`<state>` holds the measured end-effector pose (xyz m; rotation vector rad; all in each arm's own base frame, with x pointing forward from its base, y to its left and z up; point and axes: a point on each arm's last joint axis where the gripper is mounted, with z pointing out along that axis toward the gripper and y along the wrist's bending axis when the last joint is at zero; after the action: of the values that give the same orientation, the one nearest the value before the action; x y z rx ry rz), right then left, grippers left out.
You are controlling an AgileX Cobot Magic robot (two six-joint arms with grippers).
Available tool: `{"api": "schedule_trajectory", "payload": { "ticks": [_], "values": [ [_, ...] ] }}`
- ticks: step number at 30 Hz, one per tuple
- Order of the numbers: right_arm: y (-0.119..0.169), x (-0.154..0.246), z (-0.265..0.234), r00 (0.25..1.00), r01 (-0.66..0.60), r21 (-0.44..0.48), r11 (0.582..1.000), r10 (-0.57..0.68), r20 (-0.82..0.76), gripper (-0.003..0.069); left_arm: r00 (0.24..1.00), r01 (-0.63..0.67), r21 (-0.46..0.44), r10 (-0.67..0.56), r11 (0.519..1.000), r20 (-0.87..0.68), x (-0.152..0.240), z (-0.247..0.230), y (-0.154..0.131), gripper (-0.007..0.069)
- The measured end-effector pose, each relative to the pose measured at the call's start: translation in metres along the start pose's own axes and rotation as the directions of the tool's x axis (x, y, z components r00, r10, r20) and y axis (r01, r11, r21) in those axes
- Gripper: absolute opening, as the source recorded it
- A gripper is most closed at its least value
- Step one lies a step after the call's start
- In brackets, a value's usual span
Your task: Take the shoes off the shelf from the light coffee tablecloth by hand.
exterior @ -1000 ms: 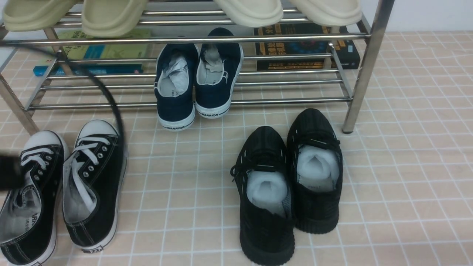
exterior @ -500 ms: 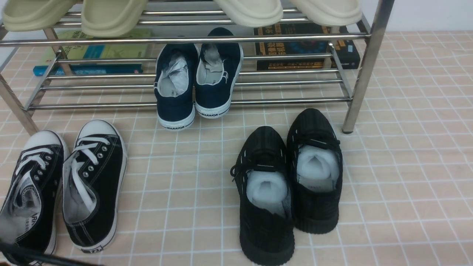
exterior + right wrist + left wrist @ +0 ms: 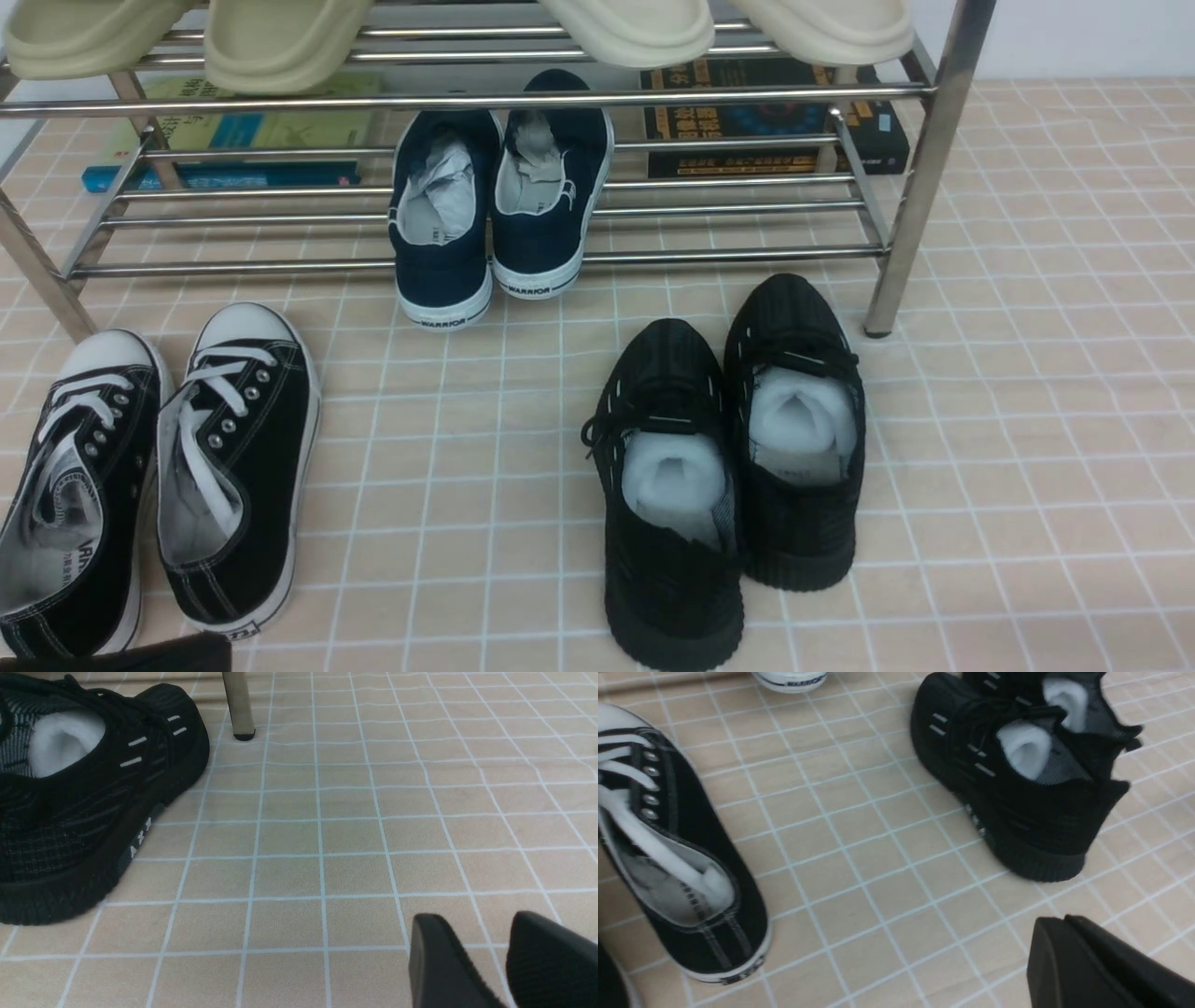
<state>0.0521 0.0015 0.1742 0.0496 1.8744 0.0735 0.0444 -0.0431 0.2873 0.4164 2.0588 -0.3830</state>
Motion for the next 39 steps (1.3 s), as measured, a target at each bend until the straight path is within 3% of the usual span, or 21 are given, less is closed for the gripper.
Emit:
{"api": "schedule_trajectory", "payload": {
  "ticks": [9, 14, 18, 24, 27, 30, 39],
  "values": [
    [0.0, 0.0, 0.0, 1.0, 0.0, 0.0, 1.0, 0.0, 0.0, 0.024, 0.997, -0.025, -0.071, 0.03, 0.997, 0.075, -0.007, 0.0, 0.007, 0.0032],
    [0.0, 0.0, 0.0, 1.0, 0.0, 0.0, 1.0, 0.0, 0.0, 0.024, 0.987, -0.022, -0.159, 0.047, 0.987, 0.156, -0.011, 0.0, 0.015, 0.0033],
    [0.0, 0.0, 0.0, 1.0, 0.0, 0.0, 1.0, 0.0, 0.0, 0.024, 0.984, -0.023, -0.281, 0.072, 0.96, 0.166, 0.001, 0.005, 0.028, 0.0041],
    [0.0, 0.0, 0.0, 1.0, 0.0, 0.0, 1.0, 0.0, 0.0, 0.024, 0.983, 0.128, -0.389, -0.063, 0.912, 0.175, 0.027, 0.013, 0.042, 0.0048],
    [0.0, 0.0, 0.0, 1.0, 0.0, 0.0, 1.0, 0.0, 0.0, 0.024, 0.974, 0.205, -0.454, -0.134, 0.867, 0.184, 0.052, 0.023, 0.052, 0.0052],
    [0.0, 0.0, 0.0, 1.0, 0.0, 0.0, 1.0, 0.0, 0.0, 0.024, 0.967, 0.221, -0.461, -0.131, 0.859, 0.218, 0.068, 0.031, 0.056, 0.0054],
    [0.0, 0.0, 0.0, 1.0, 0.0, 0.0, 1.0, 0.0, 0.0, 0.024, 0.952, 0.186, -0.38, -0.07, 0.906, 0.299, 0.094, 0.047, 0.055, 0.0058]
  ]
}}
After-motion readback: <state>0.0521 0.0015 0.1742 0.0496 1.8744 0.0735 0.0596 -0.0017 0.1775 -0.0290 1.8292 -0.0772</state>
